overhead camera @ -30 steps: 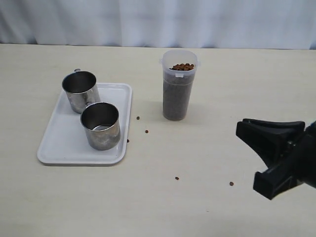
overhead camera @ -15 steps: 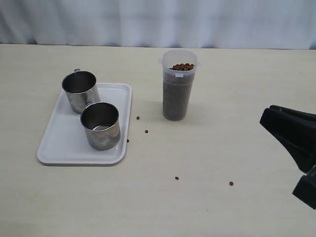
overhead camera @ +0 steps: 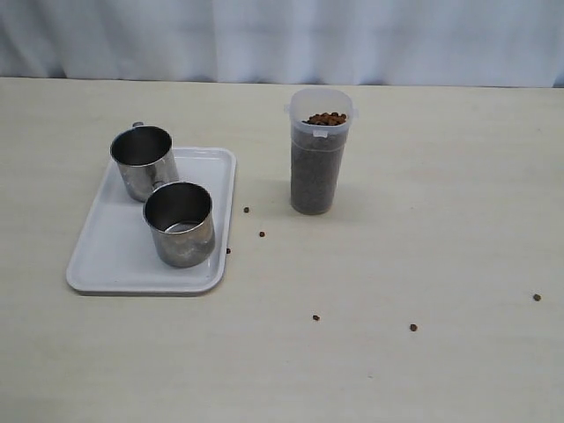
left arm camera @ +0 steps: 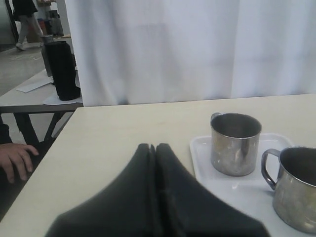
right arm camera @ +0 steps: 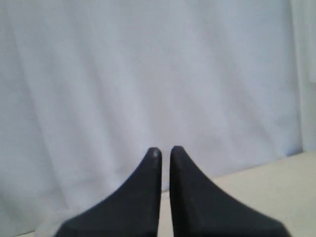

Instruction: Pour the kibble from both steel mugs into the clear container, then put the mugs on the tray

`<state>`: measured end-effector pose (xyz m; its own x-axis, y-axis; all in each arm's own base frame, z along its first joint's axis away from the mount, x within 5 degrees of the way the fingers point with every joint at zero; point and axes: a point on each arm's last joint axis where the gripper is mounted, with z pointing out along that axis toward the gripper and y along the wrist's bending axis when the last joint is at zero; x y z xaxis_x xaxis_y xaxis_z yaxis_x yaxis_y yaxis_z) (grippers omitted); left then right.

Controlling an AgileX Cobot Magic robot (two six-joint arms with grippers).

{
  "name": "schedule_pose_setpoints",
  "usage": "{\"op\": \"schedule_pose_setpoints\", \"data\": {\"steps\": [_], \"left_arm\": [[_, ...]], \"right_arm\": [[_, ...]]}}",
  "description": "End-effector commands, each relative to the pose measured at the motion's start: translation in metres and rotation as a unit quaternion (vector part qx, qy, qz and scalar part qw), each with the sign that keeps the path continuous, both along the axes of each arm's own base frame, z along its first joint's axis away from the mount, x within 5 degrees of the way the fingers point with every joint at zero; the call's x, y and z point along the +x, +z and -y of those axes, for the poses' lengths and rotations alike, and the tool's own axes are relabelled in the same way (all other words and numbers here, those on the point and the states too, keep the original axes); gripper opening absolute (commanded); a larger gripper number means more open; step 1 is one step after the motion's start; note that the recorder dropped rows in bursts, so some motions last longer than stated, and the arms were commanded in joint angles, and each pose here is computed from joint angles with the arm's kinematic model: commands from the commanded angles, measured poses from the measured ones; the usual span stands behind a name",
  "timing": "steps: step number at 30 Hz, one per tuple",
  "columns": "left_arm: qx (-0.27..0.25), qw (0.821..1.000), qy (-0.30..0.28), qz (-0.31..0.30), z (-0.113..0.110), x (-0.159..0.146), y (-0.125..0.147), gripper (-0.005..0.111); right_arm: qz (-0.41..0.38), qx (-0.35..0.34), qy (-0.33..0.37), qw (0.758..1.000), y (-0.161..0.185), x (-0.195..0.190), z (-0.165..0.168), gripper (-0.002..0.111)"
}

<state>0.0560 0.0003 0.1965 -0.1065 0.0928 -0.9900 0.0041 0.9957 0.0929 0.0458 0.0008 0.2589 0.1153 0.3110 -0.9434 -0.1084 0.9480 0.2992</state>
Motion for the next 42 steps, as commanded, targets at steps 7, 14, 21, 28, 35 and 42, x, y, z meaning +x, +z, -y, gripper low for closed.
{"op": "schedule_pose_setpoints", "data": {"steps": [7,14,21,28,35,42], "left_arm": [[-0.002,1.000,-0.004,0.007,0.001,0.000,0.000,0.000],[-0.002,1.000,-0.004,0.007,0.001,0.000,0.000,0.000],[-0.002,1.000,-0.004,0.007,0.001,0.000,0.000,0.000],[-0.002,1.000,-0.004,0.006,0.000,0.000,0.000,0.000],[-0.002,1.000,-0.004,0.006,0.000,0.000,0.000,0.000],[-0.002,1.000,-0.004,0.006,0.000,0.000,0.000,0.000]], "right_arm": [[-0.081,-0.131,-0.009,0.988,-0.057,0.011,-0.001,0.005],[-0.101,-0.176,0.034,0.979,-0.063,0.010,-0.007,0.005],[-0.125,-0.174,0.023,0.977,-0.067,0.009,-0.005,0.005],[-0.128,-0.160,0.022,0.979,-0.067,0.009,-0.005,0.005],[-0.129,-0.156,0.007,0.979,-0.067,0.010,-0.004,0.005],[-0.130,-0.157,0.008,0.979,-0.067,0.010,-0.004,0.005]]}}
